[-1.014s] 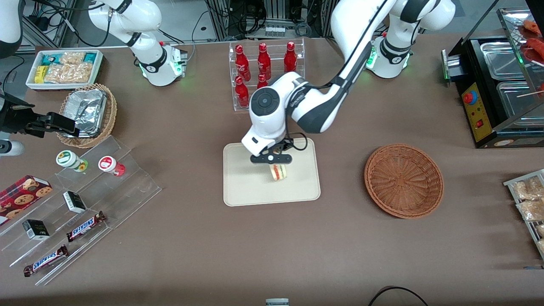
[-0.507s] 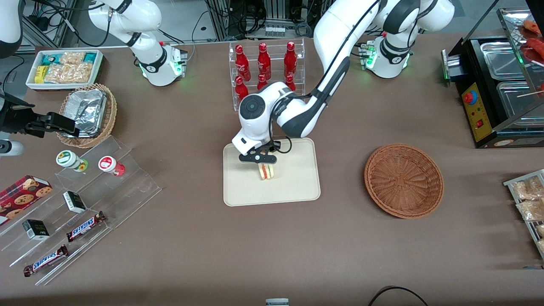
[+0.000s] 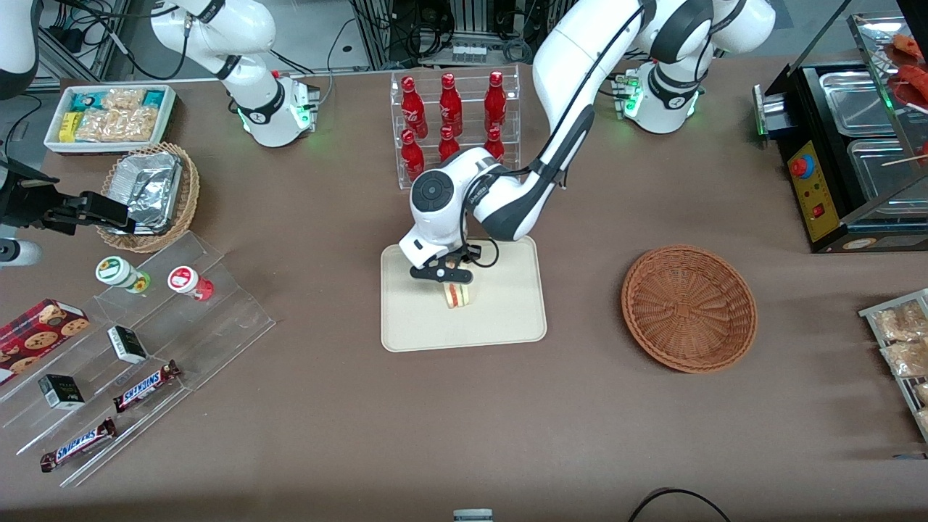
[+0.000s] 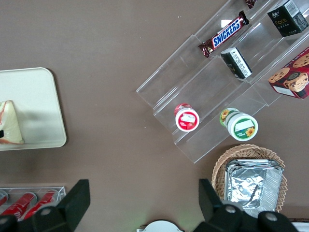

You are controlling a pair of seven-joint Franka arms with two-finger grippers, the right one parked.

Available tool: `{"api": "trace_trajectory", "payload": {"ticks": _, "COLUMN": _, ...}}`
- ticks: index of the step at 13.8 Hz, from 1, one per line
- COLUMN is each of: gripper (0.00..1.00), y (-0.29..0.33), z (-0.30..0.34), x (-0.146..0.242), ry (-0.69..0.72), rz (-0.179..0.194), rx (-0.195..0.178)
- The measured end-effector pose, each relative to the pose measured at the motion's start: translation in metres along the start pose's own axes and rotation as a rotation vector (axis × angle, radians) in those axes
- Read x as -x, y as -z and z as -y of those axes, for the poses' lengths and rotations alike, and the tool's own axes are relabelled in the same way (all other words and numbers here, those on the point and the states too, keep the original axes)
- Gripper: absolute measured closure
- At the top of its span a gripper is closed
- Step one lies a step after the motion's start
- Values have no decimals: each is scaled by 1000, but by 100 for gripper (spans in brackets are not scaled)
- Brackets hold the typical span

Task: Place sandwich from basket to tray
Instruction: 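Lower the sandwich onto the tray and open the left gripper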

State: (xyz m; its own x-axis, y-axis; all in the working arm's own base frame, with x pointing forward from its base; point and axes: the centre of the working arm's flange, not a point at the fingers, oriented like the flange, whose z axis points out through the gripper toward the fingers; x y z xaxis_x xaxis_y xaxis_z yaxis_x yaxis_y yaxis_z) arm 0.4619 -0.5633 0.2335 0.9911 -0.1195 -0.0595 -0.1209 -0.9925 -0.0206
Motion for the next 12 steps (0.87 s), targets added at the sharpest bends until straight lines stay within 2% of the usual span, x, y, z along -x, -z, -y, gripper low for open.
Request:
{"api": "trace_trajectory", "payload": {"ticks": 1, "gripper": 84, "y": 0, "z": 0, "x": 0, "ry": 0, "rz": 0, "rx": 0}}
{"api": "trace_trajectory", "payload": {"ticks": 3, "gripper": 70, "y": 1, "z": 0, "x": 0, "ry": 0, "rz": -2, "rx": 1}}
{"api": "trace_trajectory", "payload": {"ticks": 7, "gripper": 27, "y": 23, "z": 5, "x": -7, "ry": 16, "rz": -15, "rx": 16}}
{"api": "trace_trajectory", "payload": {"ticks": 9, "gripper": 7, "y": 53, "z": 12, "x": -8, "ry": 28, "rz": -4, "rx": 11}}
{"api": "trace_trajectory", "payload": {"ticks": 10, "gripper": 0, "y": 74, "z": 17, "x": -8, "ry": 37, "rz": -2, "rx": 8}}
{"api": "trace_trajectory", "payload": {"ticks": 12, "gripper": 0, "y": 119, "z": 34, "x": -10, "ry": 68, "rz": -3, "rx": 5}}
